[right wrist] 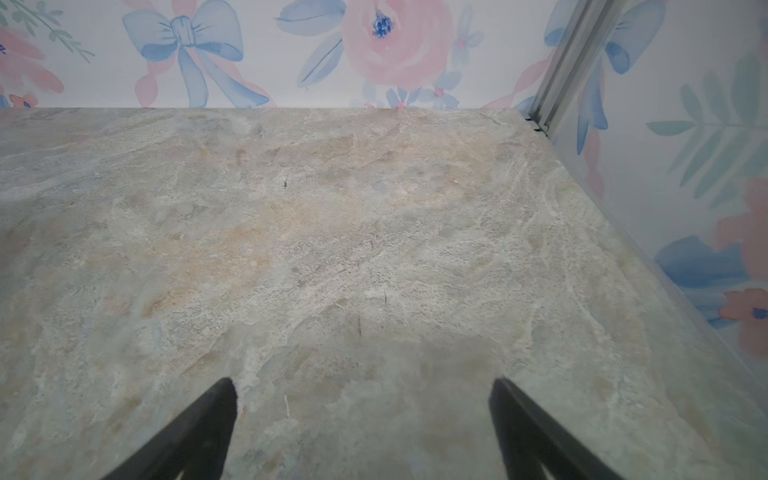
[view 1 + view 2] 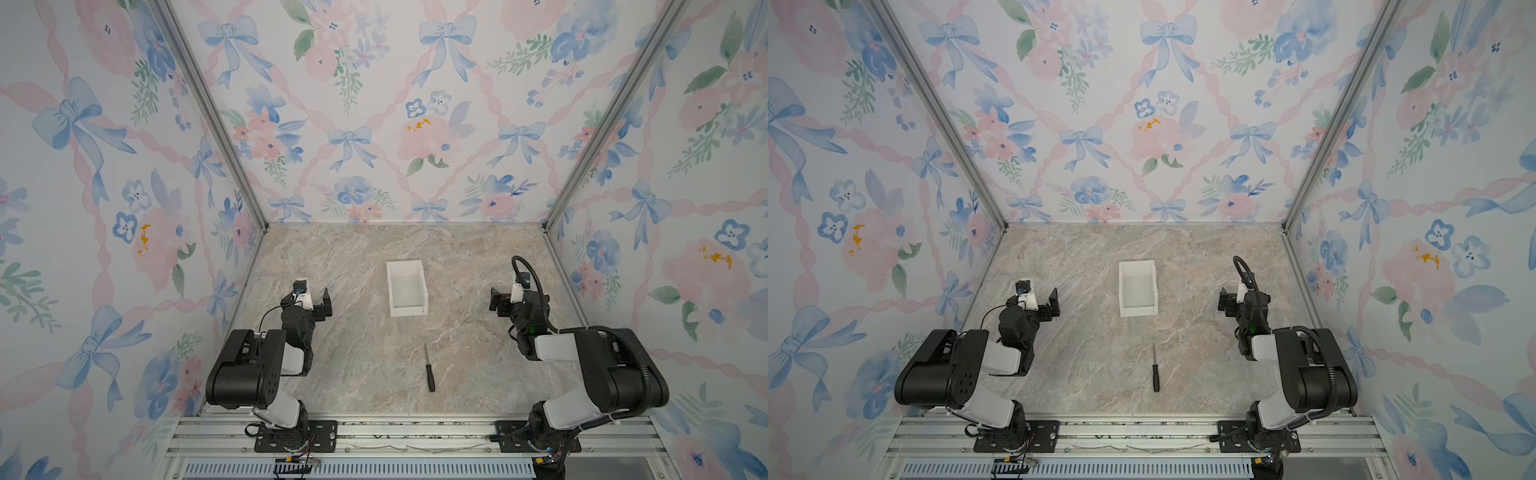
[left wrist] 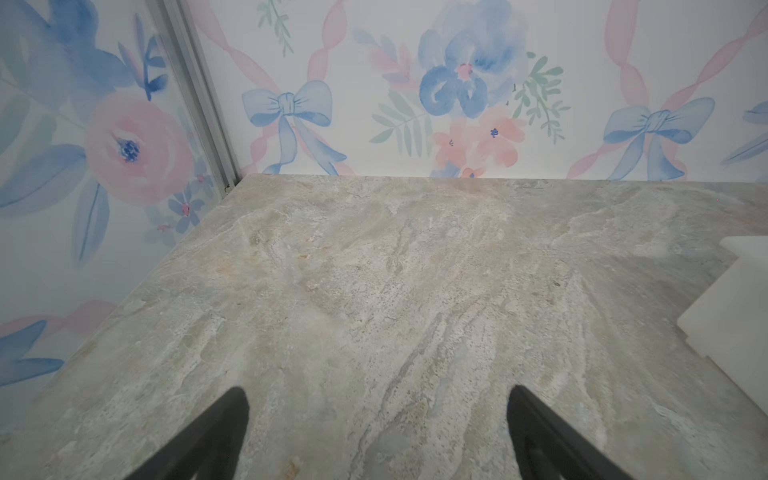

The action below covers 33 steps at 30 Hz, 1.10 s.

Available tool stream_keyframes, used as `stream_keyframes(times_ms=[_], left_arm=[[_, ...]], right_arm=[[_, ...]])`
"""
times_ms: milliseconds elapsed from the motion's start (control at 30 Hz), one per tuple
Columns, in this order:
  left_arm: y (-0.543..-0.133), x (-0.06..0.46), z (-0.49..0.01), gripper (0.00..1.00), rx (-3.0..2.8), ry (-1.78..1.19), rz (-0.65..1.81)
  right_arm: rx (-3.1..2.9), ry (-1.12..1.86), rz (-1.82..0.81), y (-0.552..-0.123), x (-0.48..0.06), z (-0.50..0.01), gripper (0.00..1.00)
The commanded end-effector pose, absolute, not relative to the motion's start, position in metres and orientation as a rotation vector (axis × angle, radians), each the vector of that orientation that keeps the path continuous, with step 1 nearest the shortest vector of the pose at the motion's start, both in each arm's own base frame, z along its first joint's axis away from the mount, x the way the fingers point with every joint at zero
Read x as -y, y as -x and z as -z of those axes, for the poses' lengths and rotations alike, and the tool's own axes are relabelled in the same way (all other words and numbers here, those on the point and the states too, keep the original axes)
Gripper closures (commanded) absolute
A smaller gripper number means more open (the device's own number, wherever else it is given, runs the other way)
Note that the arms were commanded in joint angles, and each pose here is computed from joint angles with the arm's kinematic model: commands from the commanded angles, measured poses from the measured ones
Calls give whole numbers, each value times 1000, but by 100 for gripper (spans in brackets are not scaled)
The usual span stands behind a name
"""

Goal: Put the screwdriver in the bin
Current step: Pick up the screwdriver from the bottom-center of the table.

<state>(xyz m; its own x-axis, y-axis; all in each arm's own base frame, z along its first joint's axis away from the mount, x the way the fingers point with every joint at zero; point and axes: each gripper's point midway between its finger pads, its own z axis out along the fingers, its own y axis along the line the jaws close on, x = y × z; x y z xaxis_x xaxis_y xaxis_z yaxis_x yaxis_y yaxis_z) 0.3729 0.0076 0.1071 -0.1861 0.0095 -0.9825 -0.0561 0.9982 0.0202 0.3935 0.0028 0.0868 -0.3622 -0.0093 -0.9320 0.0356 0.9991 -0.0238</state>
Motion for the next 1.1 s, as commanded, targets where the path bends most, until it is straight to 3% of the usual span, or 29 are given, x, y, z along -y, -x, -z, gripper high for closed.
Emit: stream_keyframes(times_ms=[0, 1067], left_arm=[[-376, -7, -108, 2, -1754, 23, -73], [-382, 9, -108, 2, -1787, -83, 8]], right_arm=[[-1908, -9, 48, -400, -4, -97, 3], [-1915, -26, 10, -401, -1, -96, 3]])
